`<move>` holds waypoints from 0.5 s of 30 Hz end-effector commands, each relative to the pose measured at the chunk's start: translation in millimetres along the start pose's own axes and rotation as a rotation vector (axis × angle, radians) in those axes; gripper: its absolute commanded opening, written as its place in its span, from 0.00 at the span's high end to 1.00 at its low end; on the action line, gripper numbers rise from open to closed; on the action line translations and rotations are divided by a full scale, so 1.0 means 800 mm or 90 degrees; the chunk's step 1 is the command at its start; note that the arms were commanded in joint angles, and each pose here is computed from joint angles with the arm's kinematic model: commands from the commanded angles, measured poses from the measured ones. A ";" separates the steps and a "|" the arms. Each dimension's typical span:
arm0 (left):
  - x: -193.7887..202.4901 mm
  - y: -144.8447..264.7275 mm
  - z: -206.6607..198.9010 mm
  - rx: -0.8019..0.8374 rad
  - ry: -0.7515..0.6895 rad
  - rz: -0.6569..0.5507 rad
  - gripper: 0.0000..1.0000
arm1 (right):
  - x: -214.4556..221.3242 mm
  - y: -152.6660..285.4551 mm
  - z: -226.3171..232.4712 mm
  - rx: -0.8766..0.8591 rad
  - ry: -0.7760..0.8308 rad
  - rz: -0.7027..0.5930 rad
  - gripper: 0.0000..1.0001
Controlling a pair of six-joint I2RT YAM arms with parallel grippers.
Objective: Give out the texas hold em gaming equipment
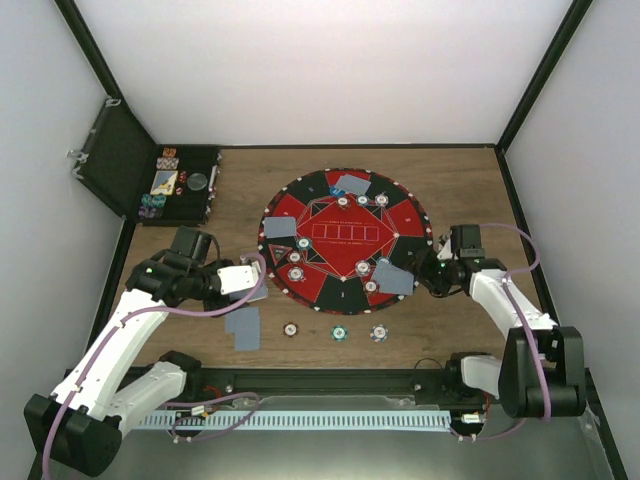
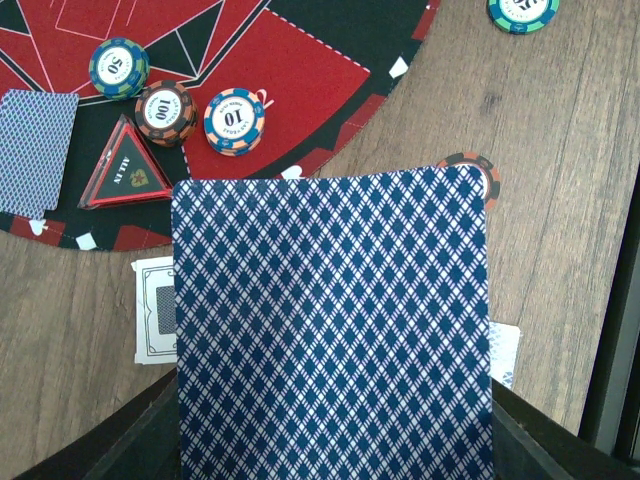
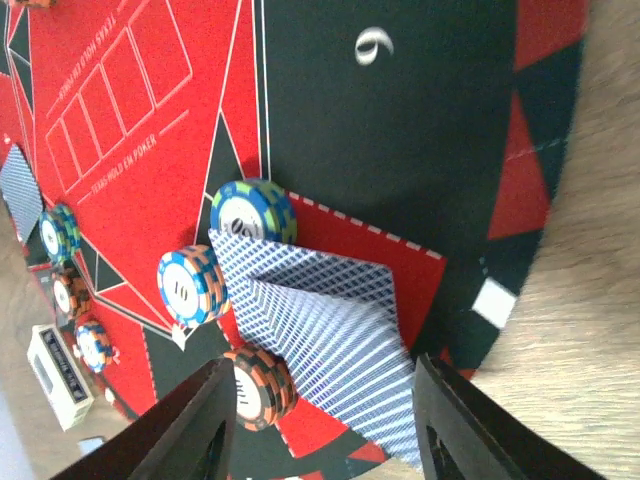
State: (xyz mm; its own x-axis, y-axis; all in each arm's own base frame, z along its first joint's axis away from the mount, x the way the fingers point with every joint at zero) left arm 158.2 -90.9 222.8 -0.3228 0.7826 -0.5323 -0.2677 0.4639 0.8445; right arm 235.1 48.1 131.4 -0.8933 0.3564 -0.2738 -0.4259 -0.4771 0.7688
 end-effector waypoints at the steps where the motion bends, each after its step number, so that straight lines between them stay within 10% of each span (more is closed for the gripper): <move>1: -0.007 0.006 0.000 -0.002 -0.015 -0.025 0.96 | -0.023 0.028 0.004 0.082 0.006 -0.061 0.46; 9: -0.009 0.007 0.001 -0.003 -0.015 -0.027 0.96 | -0.043 0.054 0.049 0.018 0.074 -0.121 0.21; 15: -0.013 0.007 0.003 0.003 -0.011 -0.033 0.96 | -0.008 0.020 0.147 -0.181 0.163 -0.009 0.10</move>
State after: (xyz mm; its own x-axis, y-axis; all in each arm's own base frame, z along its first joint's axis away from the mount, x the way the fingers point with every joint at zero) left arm 158.3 -91.0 222.6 -0.3211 0.7833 -0.5323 -0.2661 0.4649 0.8445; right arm 248.4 76.7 186.8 -0.8591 0.2740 -0.4322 -0.5117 -0.4734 0.7170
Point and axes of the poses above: each gripper's point midway between its finger pads, its own y axis back along the fingers, its own z axis along the line the jaws close on, x = y × z, the point moved 8 cm from there along y, back along the fingers, and after that the axes turned 12 degrees about y, right-handed, at the moved point
